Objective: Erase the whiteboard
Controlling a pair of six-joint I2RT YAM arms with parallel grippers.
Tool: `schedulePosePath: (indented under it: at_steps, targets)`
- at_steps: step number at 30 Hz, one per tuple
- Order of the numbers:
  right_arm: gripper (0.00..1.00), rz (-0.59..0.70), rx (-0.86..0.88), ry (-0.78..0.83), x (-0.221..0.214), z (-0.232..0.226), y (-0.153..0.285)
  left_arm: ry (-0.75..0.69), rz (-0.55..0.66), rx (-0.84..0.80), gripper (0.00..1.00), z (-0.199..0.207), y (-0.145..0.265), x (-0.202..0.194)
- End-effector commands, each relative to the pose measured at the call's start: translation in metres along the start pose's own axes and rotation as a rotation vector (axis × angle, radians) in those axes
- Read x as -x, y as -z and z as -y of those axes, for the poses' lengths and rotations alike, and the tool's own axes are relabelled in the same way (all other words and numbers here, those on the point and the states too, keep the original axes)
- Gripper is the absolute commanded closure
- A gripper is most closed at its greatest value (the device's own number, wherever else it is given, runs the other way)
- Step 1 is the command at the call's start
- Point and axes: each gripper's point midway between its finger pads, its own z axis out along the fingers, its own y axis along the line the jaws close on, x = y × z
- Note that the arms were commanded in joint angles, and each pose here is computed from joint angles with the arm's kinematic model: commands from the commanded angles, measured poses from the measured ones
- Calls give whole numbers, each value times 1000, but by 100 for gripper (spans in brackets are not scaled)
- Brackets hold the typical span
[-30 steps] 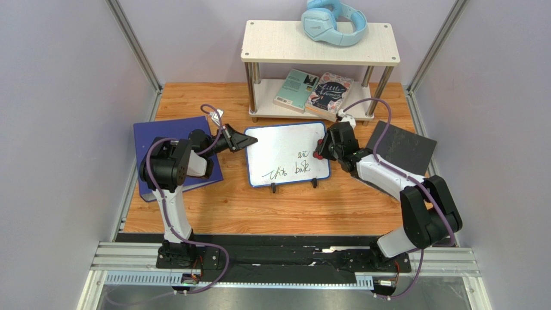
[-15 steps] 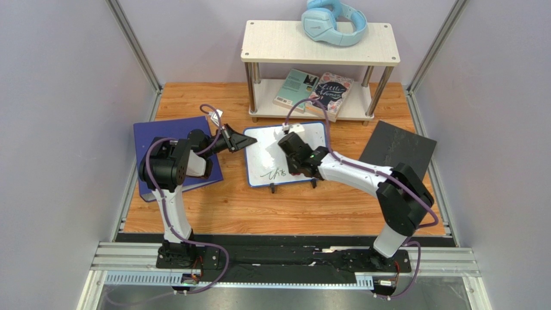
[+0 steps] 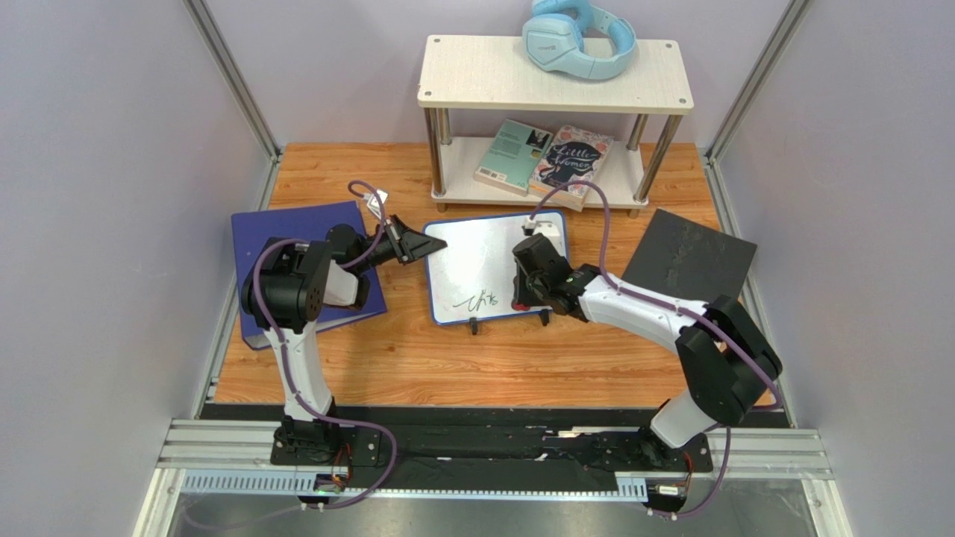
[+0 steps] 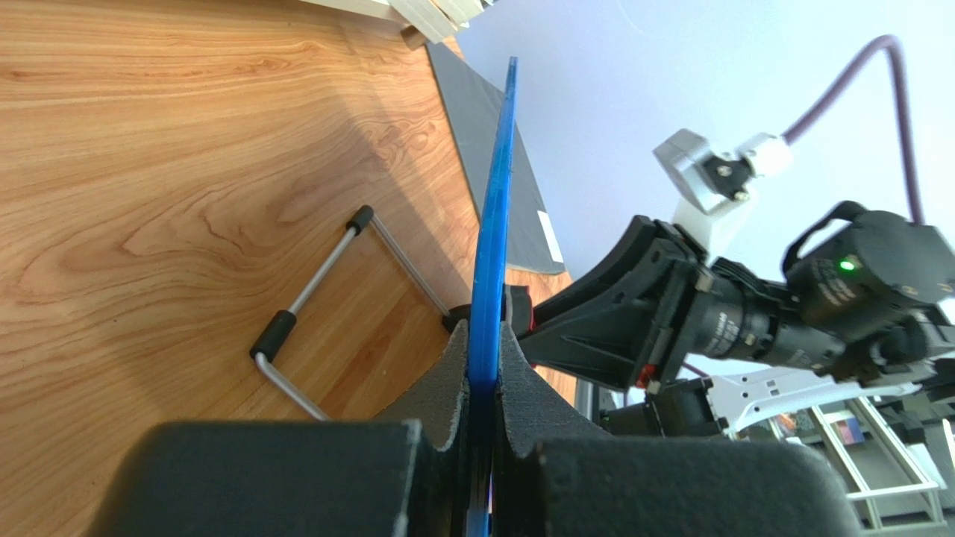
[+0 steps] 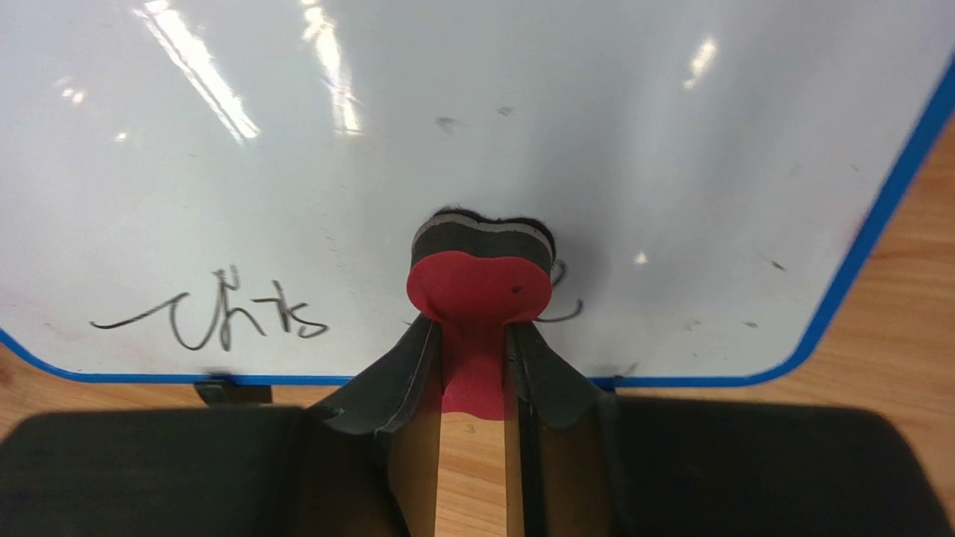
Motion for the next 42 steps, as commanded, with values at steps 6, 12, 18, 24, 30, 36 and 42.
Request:
schedulePosePath:
  at_steps: [6, 12, 18, 24, 30, 36, 42]
  targets:
    - [100, -159, -434, -72, -75, 123, 3, -152, 20, -73, 100, 15, -1, 3]
    - [100, -133, -372, -70, -66, 109, -8, -150, 19, -72, 100, 15, -1, 3]
    - [100, -150, -402, -98, -66, 109, -17, -152, 19, -72, 100, 15, 0, 2]
    - [100, -133, -435, -201, -70, 122, -11, -151, 18, -72, 100, 15, 0, 2]
    - [100, -37, -423, -286, -49, 121, 5, -152, 18, -72, 100, 15, 0, 2]
    - [100, -59, -363, -214, -44, 105, -3, -152, 20, -71, 100, 15, 0, 2]
    - [100, -79, -280, 32, -47, 52, -21, -152, 19, -72, 100, 15, -1, 3]
